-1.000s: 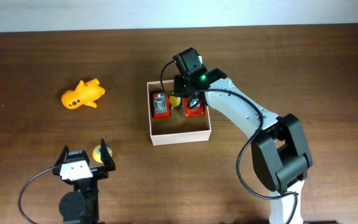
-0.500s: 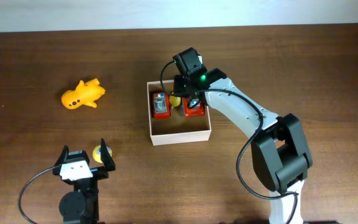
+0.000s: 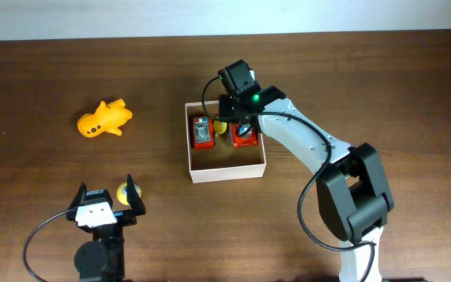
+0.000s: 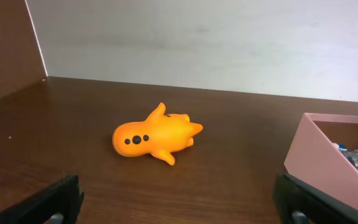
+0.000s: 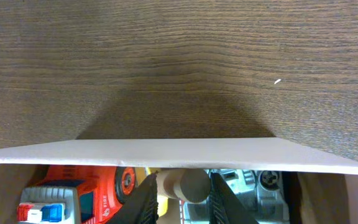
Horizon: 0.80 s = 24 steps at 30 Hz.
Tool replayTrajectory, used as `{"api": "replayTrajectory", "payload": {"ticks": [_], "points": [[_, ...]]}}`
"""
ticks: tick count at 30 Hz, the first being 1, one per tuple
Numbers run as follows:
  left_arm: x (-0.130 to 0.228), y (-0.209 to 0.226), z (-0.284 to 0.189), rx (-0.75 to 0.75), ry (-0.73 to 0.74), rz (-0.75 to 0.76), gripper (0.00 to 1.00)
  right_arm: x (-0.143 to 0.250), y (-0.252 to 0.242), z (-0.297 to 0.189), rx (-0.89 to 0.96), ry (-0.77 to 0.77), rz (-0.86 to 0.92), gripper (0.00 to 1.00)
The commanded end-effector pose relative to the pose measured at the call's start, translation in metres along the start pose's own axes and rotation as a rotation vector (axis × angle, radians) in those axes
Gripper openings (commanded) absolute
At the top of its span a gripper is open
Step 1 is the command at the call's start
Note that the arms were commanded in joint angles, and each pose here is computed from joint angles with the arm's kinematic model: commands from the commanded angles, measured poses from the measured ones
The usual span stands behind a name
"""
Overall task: Pack container
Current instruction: 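Lower the key into the box between the car and truck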
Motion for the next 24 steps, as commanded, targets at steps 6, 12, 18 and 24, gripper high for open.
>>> {"api": "replayTrajectory", "payload": {"ticks": [6, 12, 18, 24], "points": [[0.001, 0.000, 0.000, 0.001, 0.000, 0.015, 0.99, 0.000, 0.008, 0.002, -0.065, 0.024, -0.003, 0.23], [0.001, 0.000, 0.000, 0.001, 0.000, 0.015, 0.99, 0.004, 0.016, 0.001, -0.092, 0.035, -0.014, 0.22], [0.001, 0.000, 0.000, 0.001, 0.000, 0.015, 0.99, 0.016, 0.029, 0.000, -0.103, 0.049, -0.046, 0.22], [0.001, 0.000, 0.000, 0.001, 0.000, 0.015, 0.99, 0.035, 0.040, -0.002, -0.103, 0.093, -0.082, 0.22]]}}
Point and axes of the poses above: each gripper's point midway between its finger pads, its own z axis out along the fingers, its own y axis along the line the jaws close on, x = y × z, the point moved 5 cm from there along -z, back along the fingers, and after that the axes turned 10 degrees about z, right-handed, at the moved point
